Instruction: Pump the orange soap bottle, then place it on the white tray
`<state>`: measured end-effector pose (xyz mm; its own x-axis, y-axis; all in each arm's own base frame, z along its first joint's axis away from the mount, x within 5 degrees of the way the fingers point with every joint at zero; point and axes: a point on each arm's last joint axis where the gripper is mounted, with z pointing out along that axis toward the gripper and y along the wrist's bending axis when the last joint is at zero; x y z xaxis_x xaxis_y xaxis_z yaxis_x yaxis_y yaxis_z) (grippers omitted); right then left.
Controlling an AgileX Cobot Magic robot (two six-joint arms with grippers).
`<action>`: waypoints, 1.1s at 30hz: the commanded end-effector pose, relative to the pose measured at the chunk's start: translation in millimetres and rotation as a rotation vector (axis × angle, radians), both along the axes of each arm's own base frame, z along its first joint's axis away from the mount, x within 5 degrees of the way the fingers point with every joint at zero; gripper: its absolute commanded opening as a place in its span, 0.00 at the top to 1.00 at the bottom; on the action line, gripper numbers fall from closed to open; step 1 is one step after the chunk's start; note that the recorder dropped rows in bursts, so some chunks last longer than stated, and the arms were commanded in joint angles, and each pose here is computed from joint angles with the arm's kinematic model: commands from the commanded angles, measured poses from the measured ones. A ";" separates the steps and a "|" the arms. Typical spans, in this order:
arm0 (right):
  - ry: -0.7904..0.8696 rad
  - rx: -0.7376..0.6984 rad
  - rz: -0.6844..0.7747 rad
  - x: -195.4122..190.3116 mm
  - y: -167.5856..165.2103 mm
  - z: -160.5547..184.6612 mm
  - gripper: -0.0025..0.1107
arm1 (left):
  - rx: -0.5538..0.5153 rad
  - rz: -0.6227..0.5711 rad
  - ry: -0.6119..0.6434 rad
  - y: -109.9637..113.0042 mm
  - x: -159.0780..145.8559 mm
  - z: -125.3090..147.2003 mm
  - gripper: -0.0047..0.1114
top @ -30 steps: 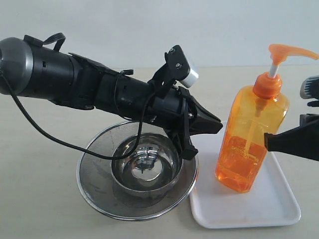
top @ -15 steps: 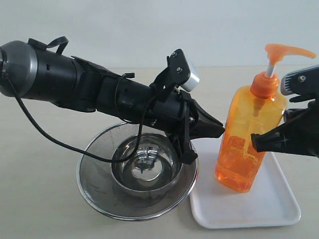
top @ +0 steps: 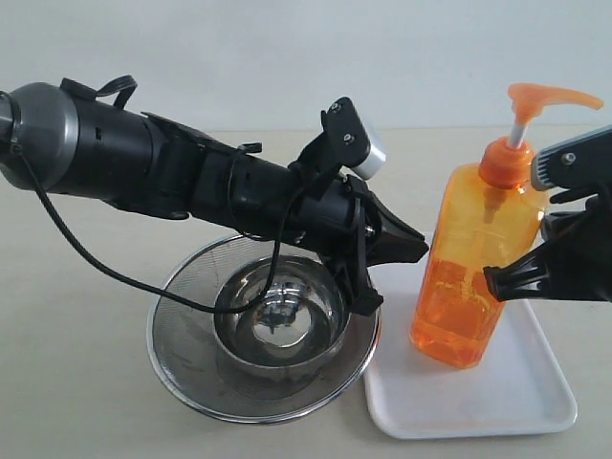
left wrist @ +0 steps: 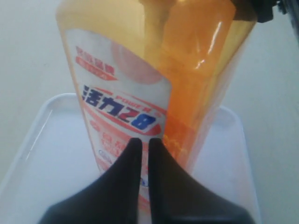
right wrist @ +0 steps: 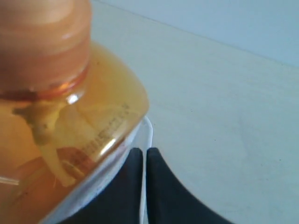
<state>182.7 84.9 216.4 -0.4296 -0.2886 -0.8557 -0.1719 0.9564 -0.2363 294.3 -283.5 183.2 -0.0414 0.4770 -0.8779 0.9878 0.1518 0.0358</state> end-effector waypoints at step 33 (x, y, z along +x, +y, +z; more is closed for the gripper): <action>0.011 -0.108 -0.133 -13.7 -28.6 16.3 0.98 | 0.121 -0.024 0.067 5.0 -12.2 11.0 0.92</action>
<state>177.8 66.2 225.0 -0.4488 -0.3450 -0.8244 -0.0918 0.9354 -0.3415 278.3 -286.6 178.9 -0.0767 0.5748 -0.8147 0.9952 0.0935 -0.0277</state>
